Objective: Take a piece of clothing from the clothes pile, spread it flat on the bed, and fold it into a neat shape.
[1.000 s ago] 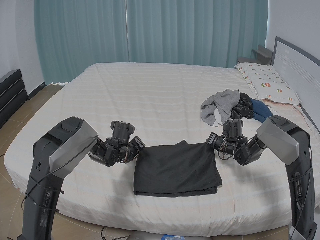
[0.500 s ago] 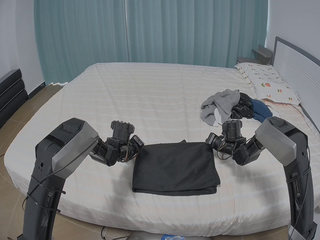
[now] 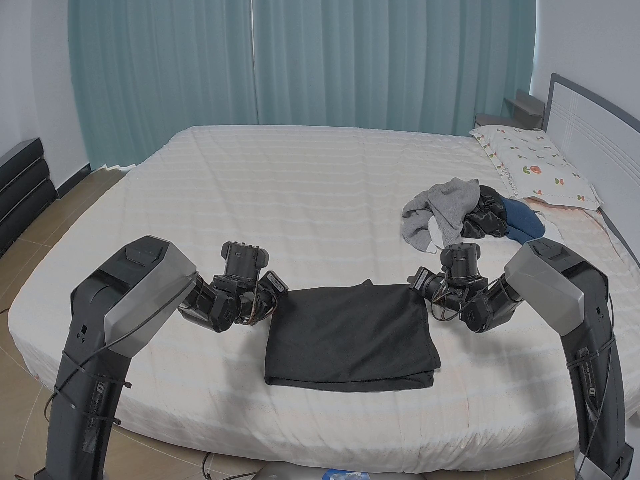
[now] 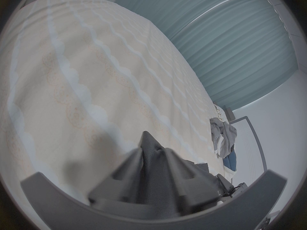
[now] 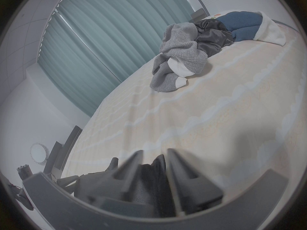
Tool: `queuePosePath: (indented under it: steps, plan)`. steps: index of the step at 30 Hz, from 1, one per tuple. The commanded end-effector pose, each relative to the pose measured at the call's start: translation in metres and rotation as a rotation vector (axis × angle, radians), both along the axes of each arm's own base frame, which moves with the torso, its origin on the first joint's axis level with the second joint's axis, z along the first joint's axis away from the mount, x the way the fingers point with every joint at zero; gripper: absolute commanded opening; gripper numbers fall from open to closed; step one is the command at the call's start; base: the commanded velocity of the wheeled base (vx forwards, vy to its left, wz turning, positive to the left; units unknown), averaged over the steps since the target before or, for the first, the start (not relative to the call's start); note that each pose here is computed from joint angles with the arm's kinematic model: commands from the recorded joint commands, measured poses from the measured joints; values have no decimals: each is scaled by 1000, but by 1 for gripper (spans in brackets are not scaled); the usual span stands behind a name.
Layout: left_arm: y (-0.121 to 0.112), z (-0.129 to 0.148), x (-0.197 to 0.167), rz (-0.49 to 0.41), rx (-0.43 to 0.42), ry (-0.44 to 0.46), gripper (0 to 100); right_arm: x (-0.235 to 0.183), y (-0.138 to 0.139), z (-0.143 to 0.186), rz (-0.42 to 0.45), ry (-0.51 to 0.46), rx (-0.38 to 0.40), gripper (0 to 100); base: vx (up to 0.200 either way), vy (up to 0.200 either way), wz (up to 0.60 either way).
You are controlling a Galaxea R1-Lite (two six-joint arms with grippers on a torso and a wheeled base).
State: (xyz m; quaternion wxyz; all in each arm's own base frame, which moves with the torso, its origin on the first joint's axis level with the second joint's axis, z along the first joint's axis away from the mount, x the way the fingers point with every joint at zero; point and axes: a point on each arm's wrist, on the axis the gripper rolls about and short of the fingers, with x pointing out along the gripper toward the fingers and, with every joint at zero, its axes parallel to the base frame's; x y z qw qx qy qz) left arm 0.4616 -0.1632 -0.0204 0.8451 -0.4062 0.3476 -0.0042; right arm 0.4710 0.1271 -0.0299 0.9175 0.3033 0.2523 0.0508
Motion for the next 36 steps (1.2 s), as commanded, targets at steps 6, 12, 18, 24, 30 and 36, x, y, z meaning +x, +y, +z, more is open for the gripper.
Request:
queuePosePath:
  steps: [6,12,18,24,30,36]
  plan:
    - [2,2,-1,2,-5,2,100,-26,-11,29,-4,42,52,100,0,0,0]
    - [7,8,-10,21,-21,21,100,-53,-25,43,3,104,95,100,0,0,0]
    - [26,28,-12,82,-69,12,100,-109,-32,59,99,201,136,100,0,0,0]
    - [37,34,-22,87,-86,41,100,-153,-23,45,178,321,119,100,0,0,0]
    - [42,37,-26,75,-99,51,100,-158,-18,33,199,330,114,100,0,0,0]
    - [42,33,-25,76,-97,58,100,-164,-20,30,204,349,96,0,0,0,0]
